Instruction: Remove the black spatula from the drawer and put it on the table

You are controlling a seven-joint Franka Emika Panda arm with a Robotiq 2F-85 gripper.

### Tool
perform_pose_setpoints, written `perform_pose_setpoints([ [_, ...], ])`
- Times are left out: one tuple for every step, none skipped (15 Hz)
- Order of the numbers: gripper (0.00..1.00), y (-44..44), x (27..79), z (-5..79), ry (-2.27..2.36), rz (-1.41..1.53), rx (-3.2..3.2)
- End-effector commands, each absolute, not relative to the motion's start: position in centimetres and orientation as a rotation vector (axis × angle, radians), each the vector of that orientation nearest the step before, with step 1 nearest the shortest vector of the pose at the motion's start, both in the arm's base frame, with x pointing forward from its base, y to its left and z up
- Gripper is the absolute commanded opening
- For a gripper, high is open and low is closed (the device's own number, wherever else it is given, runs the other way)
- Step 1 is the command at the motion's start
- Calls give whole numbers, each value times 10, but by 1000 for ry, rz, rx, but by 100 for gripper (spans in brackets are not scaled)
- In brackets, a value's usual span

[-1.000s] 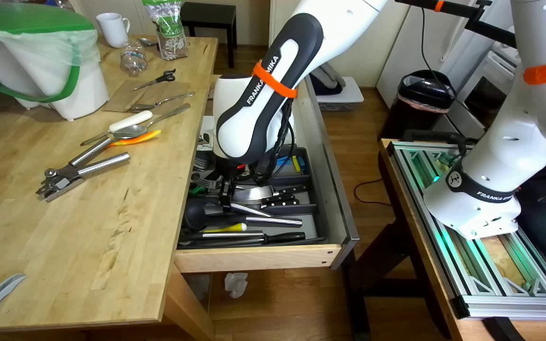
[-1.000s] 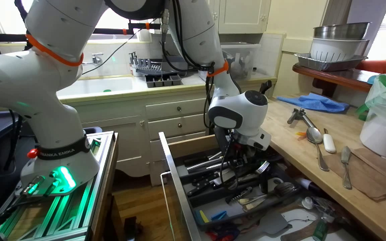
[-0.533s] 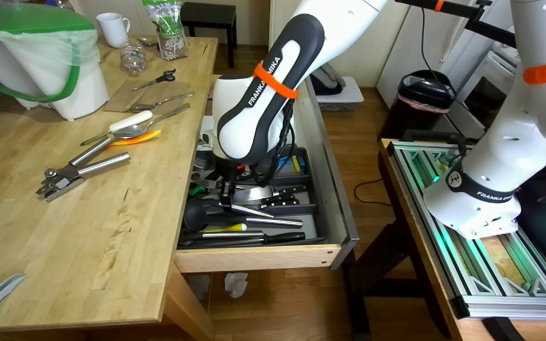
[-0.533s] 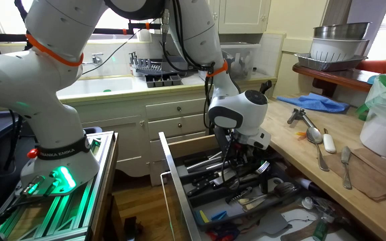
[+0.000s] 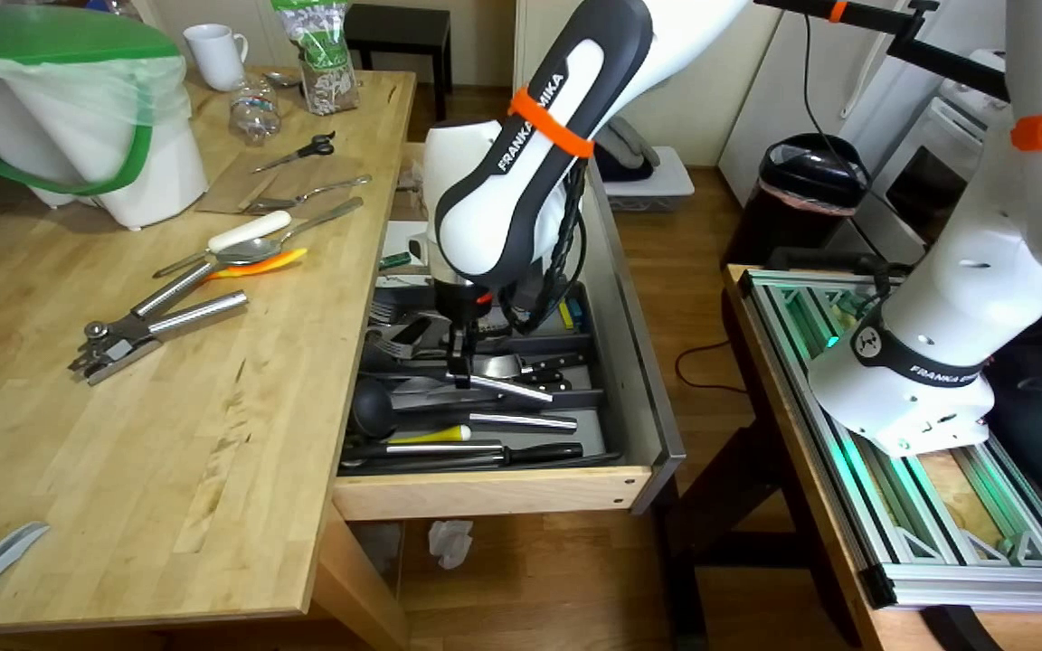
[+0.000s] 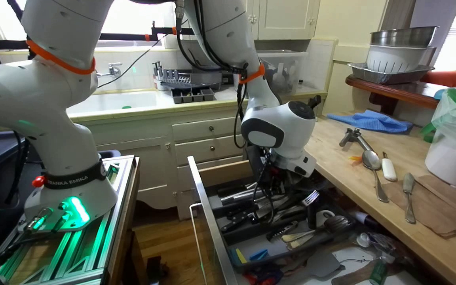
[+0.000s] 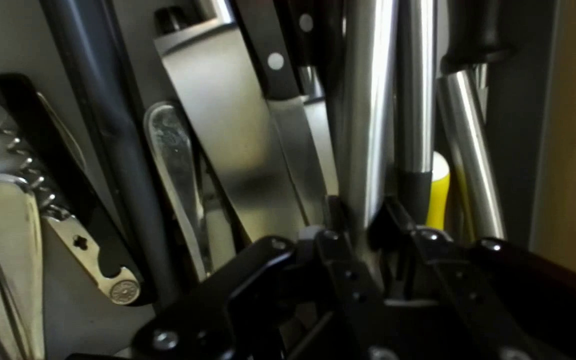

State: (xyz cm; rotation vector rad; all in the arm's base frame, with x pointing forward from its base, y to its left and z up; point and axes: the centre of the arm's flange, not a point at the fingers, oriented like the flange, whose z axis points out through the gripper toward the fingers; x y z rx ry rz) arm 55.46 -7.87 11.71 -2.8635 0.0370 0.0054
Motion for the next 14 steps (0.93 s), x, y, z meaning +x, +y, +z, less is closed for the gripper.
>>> perform_pose_setpoints([
  [6, -93, 535, 143, 92, 36, -2848],
  [6, -98, 533, 147, 122, 31, -2830],
  [6, -104, 532, 152, 159, 16, -2788],
  [6, -109, 531, 154, 203, 8, -2746],
  [6, -115, 530, 156, 257, 4, -2689],
  [6, -119, 529, 156, 303, 4, -2639],
  [6, -124, 529, 155, 345, -1, -2590],
  [6, -129, 527, 155, 400, 7, -2544],
  [6, -133, 526, 152, 451, 11, -2497],
  [6, -136, 524, 151, 491, 24, -2446],
  [6, -138, 522, 149, 531, 22, -2414],
  [6, -142, 519, 150, 571, 11, -2379],
  [6, -145, 516, 152, 614, 6, -2353],
  [6, -148, 514, 153, 653, 22, -2314],
])
